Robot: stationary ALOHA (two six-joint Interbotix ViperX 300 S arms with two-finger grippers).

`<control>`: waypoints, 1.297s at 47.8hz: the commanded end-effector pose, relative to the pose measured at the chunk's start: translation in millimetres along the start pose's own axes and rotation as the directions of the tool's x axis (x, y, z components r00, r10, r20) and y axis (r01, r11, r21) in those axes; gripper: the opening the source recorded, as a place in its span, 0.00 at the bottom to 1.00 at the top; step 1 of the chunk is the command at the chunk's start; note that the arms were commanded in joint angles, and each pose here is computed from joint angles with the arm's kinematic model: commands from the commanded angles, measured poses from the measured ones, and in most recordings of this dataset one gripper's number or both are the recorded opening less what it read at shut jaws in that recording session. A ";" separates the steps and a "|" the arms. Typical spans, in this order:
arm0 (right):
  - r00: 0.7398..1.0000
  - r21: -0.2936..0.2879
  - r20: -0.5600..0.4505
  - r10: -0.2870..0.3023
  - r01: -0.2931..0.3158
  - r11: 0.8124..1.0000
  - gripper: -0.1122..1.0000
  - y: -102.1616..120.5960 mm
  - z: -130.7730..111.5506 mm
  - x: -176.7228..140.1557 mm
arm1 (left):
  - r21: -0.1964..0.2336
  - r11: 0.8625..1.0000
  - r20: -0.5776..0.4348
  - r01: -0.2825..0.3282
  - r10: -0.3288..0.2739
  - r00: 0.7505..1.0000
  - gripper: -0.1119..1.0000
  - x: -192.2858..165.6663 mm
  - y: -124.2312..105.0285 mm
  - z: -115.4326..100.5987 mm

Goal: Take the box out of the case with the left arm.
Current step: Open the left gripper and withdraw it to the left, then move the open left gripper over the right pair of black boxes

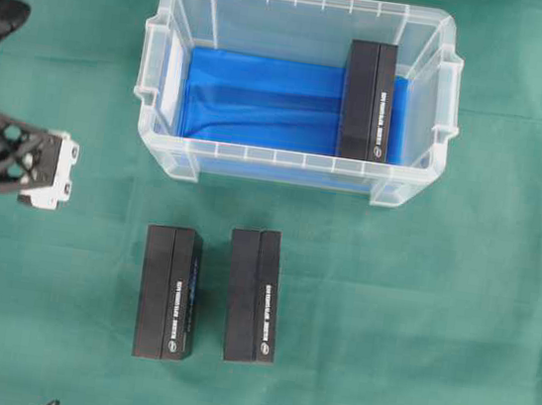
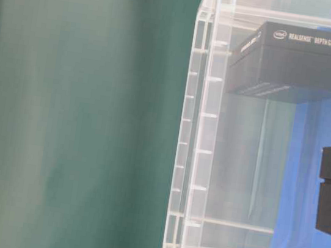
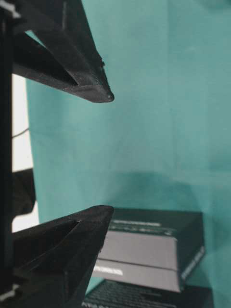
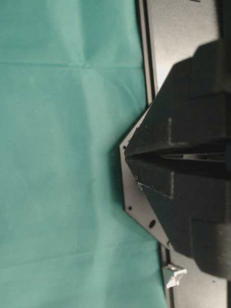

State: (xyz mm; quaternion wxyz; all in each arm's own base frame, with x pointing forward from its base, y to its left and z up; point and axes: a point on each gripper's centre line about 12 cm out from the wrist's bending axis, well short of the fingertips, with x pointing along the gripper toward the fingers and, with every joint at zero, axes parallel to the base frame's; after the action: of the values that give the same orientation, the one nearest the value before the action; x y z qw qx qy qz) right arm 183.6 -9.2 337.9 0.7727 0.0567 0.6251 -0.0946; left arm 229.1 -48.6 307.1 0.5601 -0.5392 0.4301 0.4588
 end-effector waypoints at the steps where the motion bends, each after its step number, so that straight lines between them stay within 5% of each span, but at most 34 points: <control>1: 1.000 0.001 0.012 0.001 -0.001 1.000 0.11 -0.3 1.6 -2.7 | -0.005 1.000 0.009 0.025 -0.025 1.000 0.90 -6.6 -2.0 12.9; 33: 1.000 -0.001 0.015 0.002 -0.002 1.000 0.11 0.0 1.9 -2.8 | 0.018 1.000 0.103 -0.019 0.017 0.995 0.90 -8.1 9.9 116.4; 62: 1.000 0.001 0.016 0.003 -0.003 1.000 0.11 0.2 2.1 -2.8 | 0.017 1.000 0.098 -0.015 0.014 0.995 0.90 -9.2 9.8 124.7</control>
State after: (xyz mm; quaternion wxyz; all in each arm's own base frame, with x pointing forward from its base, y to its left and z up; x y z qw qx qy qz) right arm 183.8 -9.2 338.0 0.7732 0.0567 0.6245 -0.0946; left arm 213.9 75.3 313.2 0.5764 -0.5025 0.4180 0.4905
